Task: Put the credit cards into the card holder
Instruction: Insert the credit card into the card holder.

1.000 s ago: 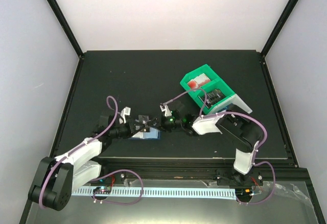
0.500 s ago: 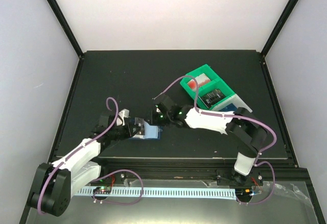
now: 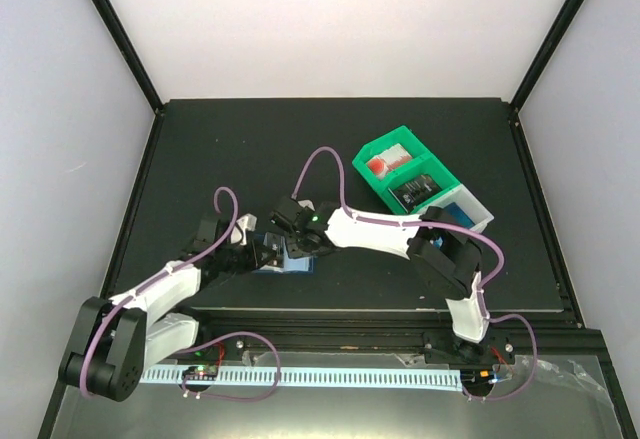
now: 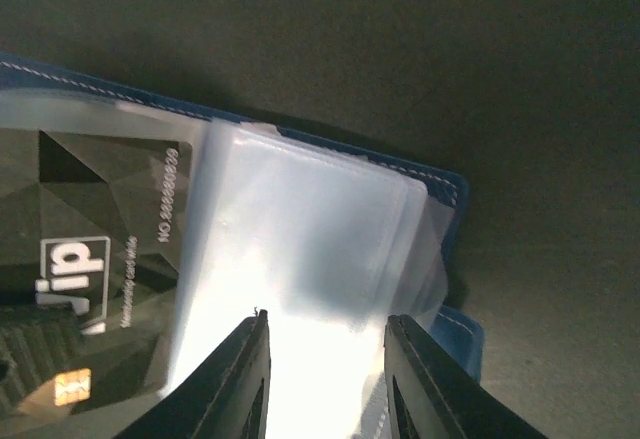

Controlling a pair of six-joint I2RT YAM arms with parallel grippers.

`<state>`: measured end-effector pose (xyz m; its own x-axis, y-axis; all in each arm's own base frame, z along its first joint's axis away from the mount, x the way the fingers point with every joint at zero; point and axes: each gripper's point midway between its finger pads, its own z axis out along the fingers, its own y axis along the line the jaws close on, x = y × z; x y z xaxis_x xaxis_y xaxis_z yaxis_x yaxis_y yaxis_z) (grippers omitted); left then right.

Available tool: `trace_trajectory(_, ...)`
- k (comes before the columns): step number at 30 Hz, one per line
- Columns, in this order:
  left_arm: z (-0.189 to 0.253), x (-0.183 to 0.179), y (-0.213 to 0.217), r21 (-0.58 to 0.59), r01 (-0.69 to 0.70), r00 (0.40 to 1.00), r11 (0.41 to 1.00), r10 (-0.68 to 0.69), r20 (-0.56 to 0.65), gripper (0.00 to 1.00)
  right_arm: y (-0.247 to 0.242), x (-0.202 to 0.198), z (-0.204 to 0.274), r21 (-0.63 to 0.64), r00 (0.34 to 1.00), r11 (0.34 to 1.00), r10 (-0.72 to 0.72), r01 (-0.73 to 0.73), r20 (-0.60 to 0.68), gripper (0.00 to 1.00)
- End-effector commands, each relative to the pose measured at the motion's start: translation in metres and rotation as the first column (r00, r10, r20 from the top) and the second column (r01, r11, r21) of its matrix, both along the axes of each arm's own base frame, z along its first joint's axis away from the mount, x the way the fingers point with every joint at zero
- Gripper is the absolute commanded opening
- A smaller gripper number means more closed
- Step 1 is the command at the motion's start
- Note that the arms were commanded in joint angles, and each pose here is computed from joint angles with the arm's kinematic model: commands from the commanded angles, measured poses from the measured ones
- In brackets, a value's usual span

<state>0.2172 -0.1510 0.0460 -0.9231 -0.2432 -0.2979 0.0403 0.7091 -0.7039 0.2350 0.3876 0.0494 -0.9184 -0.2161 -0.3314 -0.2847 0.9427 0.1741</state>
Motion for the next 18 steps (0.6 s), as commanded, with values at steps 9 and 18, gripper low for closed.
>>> trace_trajectory(9, -0.001, 0.003, -0.007, -0.043, 0.03, 0.999, 0.999, -0.03, -0.014, 0.02, -0.012, -0.015, -0.017, -0.083, 0.999, 0.996, 0.029, -0.033, -0.046, 0.35)
trace_trajectory(18, -0.015, -0.001, -0.006, -0.033, 0.004, 0.994, 0.999, -0.007, -0.105, 0.02, -0.013, -0.019, -0.033, -0.082, 0.997, 0.997, -0.001, -0.006, -0.081, 0.34)
